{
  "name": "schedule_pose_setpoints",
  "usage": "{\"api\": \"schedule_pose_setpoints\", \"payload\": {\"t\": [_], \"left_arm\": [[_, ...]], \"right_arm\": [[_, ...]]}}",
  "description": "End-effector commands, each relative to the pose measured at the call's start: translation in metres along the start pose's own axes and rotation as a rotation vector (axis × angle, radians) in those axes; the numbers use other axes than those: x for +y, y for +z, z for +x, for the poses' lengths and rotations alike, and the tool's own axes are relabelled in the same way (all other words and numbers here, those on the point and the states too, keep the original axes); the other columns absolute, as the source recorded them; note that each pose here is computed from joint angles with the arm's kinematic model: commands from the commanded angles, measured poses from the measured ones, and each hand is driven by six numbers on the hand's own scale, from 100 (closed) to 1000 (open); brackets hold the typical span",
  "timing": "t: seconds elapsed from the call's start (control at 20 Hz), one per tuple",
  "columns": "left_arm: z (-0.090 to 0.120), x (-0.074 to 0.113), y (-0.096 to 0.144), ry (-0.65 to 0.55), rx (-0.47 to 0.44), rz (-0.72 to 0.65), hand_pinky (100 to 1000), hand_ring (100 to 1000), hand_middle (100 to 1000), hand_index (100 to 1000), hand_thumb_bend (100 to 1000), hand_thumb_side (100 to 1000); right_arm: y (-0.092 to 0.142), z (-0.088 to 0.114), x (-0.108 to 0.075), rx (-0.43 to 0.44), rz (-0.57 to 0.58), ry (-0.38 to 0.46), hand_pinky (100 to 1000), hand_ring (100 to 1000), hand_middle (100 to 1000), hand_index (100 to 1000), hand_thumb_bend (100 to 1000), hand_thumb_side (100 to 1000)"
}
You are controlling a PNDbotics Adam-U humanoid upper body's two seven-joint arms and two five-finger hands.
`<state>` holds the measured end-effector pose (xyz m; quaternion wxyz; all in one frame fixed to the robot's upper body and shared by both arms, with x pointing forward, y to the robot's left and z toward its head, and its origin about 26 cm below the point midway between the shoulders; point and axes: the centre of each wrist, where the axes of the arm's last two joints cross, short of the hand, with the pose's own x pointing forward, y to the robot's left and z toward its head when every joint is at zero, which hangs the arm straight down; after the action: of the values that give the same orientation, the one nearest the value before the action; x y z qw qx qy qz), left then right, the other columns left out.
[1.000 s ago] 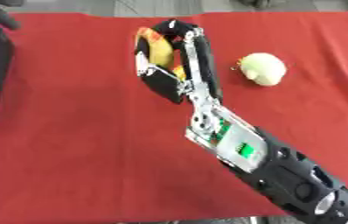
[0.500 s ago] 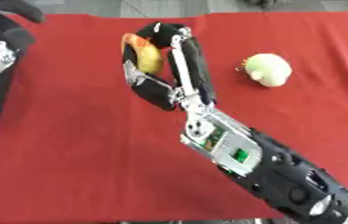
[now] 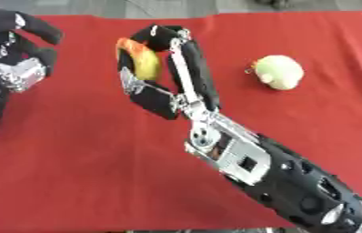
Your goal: Pick up the objects with one hand, pass them to the other hand, and then place them into the box on the other side of the table.
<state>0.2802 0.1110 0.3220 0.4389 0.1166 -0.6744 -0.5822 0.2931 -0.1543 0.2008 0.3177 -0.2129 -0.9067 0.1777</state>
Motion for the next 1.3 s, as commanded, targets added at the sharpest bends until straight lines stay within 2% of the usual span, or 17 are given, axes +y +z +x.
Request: {"api": "schedule_pose_setpoints", "payload": {"t": [0.05, 0.45, 0.65, 0.8, 1.3], "left_arm": [[0.011, 0.004, 0.002, -0.021, 0.005, 0.001, 730, 758, 813, 874, 100, 661], [0.020, 0.000, -0.002, -0.024, 0.036, -0.007, 730, 759, 809, 879, 100, 701], [0.021, -0.003, -0.003, -0.030, 0.056, -0.019, 735, 764, 811, 879, 100, 758], [0.022, -0.005, -0.004, -0.039, 0.070, -0.042, 742, 771, 811, 873, 150, 808], [0.022, -0.008, -0.010, -0.093, 0.114, -0.079, 773, 781, 819, 880, 228, 777]], "right_arm": [[-0.005, 0.000, -0.003, -0.056, -0.005, 0.054, 630, 695, 329, 553, 131, 100], [-0.003, -0.004, 0.004, -0.078, -0.011, 0.108, 625, 684, 324, 548, 168, 100], [-0.003, -0.003, 0.004, -0.109, -0.006, 0.121, 629, 680, 326, 549, 171, 100], [-0.004, -0.001, 0.003, -0.139, -0.008, 0.131, 636, 674, 330, 551, 183, 100], [-0.007, 0.010, -0.002, -0.263, -0.013, 0.173, 655, 656, 341, 557, 215, 100]]}}
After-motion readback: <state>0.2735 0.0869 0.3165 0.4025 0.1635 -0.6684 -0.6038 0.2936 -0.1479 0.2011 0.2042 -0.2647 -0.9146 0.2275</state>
